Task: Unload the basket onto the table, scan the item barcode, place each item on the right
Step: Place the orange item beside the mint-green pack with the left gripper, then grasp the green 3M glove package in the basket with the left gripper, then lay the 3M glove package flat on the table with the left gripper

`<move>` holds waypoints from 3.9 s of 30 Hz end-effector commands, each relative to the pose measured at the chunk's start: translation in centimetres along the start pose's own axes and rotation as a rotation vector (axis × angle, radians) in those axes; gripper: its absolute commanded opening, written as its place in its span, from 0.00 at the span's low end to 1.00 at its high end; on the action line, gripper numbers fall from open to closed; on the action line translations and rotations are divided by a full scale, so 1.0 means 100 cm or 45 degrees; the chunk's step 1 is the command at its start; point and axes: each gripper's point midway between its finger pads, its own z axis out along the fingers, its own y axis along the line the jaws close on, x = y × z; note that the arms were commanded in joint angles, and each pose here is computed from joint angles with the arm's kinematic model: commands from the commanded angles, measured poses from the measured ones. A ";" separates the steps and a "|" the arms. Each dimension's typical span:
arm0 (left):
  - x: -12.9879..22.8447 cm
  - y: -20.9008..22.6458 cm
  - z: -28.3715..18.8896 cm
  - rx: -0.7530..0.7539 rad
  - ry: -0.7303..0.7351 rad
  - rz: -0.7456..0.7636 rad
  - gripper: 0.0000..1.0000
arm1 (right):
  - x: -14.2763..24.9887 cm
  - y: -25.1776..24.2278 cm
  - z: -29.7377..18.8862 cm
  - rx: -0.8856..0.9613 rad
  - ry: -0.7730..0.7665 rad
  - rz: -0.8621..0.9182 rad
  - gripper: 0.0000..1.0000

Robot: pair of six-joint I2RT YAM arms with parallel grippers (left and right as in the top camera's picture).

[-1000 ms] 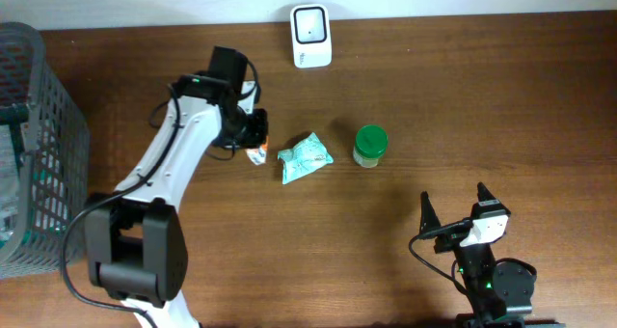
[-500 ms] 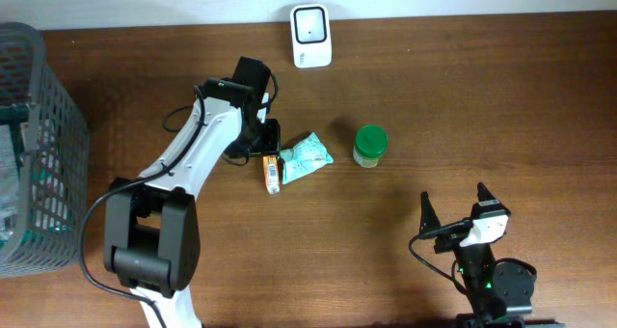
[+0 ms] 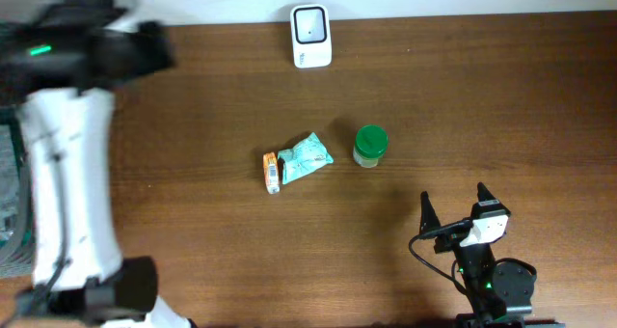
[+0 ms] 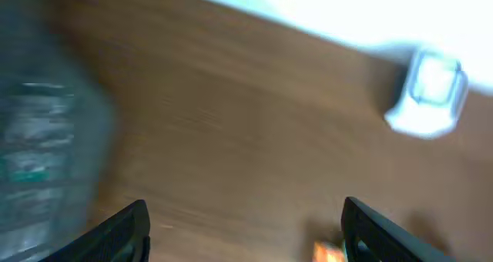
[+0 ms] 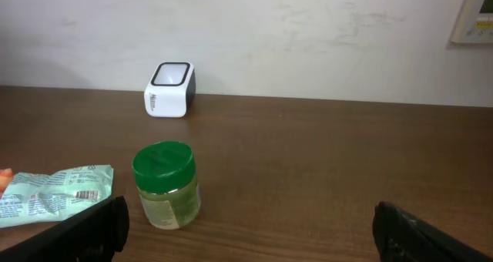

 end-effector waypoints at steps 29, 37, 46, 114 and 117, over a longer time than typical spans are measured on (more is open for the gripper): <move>0.090 0.359 0.064 -0.649 0.129 -0.434 0.87 | 0.002 0.002 0.000 -0.014 0.002 -0.004 0.98; 0.107 0.375 0.119 -0.587 0.238 -0.307 0.86 | 0.002 0.002 0.000 -0.013 0.002 -0.004 0.98; 0.164 0.392 0.176 -0.533 0.463 -0.340 0.84 | 0.002 0.002 0.000 -0.014 0.002 -0.004 0.98; 0.243 0.001 0.148 0.252 0.372 -0.467 0.00 | 0.002 0.002 0.000 -0.013 0.002 -0.004 0.98; 0.251 -0.007 0.150 0.270 0.379 -0.437 0.00 | 0.002 0.002 0.000 -0.014 0.002 -0.004 0.98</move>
